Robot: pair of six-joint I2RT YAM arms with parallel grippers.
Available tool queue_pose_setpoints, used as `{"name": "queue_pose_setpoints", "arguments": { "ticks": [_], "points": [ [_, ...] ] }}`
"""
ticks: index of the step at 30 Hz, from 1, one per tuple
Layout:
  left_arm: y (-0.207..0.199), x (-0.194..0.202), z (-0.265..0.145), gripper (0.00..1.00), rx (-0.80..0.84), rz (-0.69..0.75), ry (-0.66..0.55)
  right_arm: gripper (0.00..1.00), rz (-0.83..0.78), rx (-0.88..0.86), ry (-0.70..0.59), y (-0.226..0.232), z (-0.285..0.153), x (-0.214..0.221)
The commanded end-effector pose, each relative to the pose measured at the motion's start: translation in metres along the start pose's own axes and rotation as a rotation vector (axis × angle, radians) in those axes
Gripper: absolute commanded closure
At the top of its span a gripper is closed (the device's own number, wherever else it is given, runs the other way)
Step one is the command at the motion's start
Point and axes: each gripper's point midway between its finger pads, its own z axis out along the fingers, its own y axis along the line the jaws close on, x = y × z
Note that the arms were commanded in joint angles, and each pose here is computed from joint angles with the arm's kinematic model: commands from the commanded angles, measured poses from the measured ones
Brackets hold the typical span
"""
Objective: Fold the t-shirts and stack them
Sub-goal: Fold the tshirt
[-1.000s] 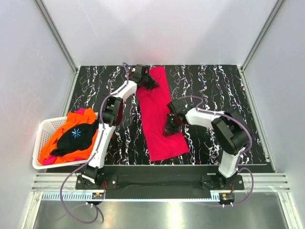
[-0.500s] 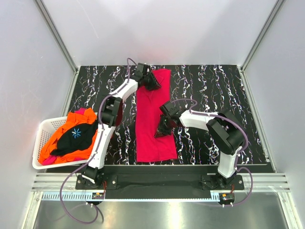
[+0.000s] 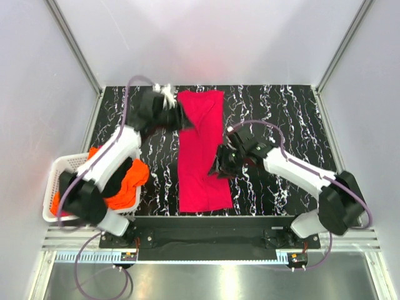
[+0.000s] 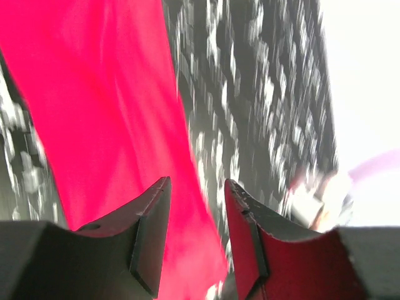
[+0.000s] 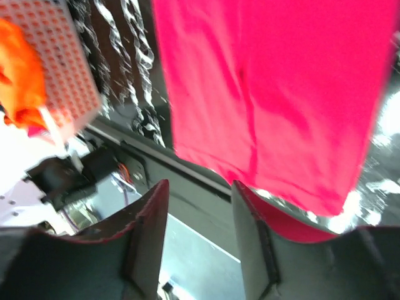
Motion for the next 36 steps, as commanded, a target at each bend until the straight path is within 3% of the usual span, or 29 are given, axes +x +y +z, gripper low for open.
{"name": "queue_pose_setpoints", "arguments": {
  "ticks": [1,3,4,10,17,25,36],
  "points": [
    [0.032,0.118,-0.016,0.56,-0.066,0.027,0.251,0.47,0.018,0.019,0.087,-0.033,-0.012,0.029],
    [0.031,0.144,-0.037,0.55,-0.055,0.023,0.264,0.45,0.035,0.017,0.097,-0.049,-0.018,0.038],
    [0.041,0.176,-0.042,0.55,-0.075,0.018,0.327,0.42,0.034,0.004,0.097,-0.051,-0.022,0.041],
    [0.088,0.243,-0.069,0.52,-0.209,-0.049,0.401,0.35,0.106,-0.024,0.187,-0.084,-0.020,0.064],
    [0.099,0.268,-0.067,0.47,-0.238,-0.132,0.466,0.35,0.131,0.020,0.222,-0.110,-0.012,0.077],
    [0.105,0.291,-0.069,0.44,-0.258,-0.223,0.514,0.48,0.121,0.016,0.218,-0.124,-0.002,0.080],
    [0.112,0.308,-0.066,0.49,-0.246,-0.279,0.514,0.55,0.103,0.022,0.250,-0.137,0.011,0.086]
  ]
}}
